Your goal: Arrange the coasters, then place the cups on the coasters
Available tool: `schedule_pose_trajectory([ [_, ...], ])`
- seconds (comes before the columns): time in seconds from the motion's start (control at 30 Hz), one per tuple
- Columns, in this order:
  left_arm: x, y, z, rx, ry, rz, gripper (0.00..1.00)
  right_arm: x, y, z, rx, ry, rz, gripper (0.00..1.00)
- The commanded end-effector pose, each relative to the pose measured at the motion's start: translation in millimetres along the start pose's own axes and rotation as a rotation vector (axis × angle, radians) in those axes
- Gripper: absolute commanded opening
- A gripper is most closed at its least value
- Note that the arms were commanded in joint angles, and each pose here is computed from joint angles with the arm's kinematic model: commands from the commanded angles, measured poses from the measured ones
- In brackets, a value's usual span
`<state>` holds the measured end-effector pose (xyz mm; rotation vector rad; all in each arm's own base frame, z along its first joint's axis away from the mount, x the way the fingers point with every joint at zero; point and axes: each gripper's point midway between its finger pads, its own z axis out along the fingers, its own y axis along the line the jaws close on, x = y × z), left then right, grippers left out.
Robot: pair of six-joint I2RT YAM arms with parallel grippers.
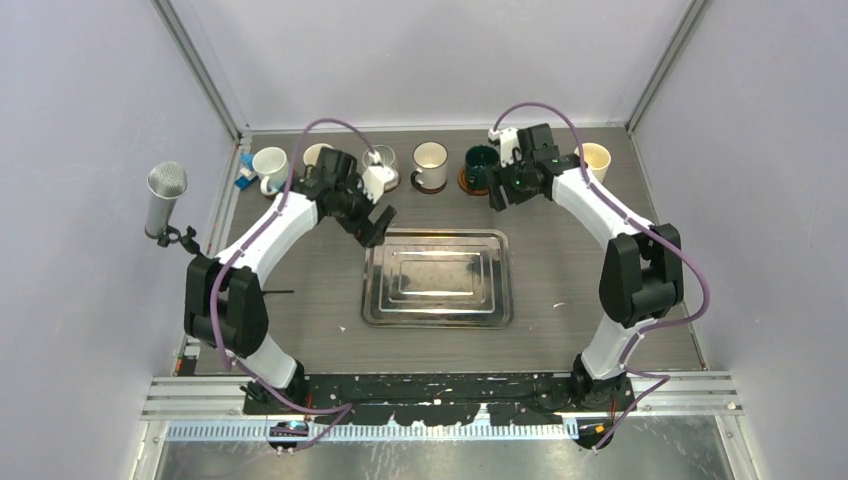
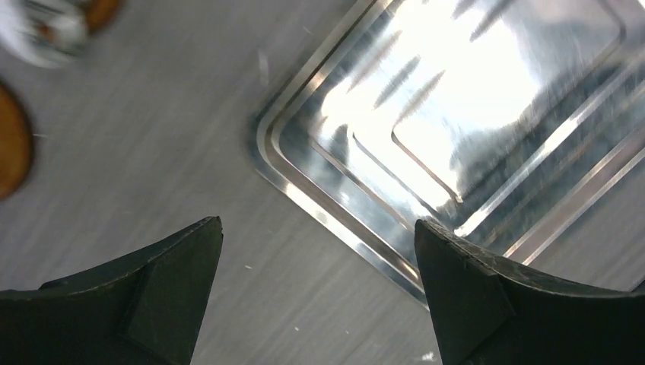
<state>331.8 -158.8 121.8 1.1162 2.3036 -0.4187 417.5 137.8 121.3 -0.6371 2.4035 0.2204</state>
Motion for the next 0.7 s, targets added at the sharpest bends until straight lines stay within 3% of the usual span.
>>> schedule_pose_trajectory([
  [0.0,-58.4,47.2,-18.1,-0.166,-0.126,-0.137,1.0,-64.7,-13.4,-35.4,0.032,-0.199,0.071,0.74],
  [0.13,-71.8,66.0,-19.3,-0.187,-0.076,-0.226,1.0,-90.8,-25.9,-38.6,0.046,-0.276,0.122,0.74],
  [0.33,-54.1,90.8,-7.1,-0.264,0.084,-0.314,1.0,-88.8,-30.4,-27.9,0.041,-0.274,0.176,0.74],
  [0.67,-50.2,97.5,-7.0,-0.324,0.068,-0.353,1.0,-78.2,-26.0,-29.7,0.029,-0.263,0.184,0.74],
])
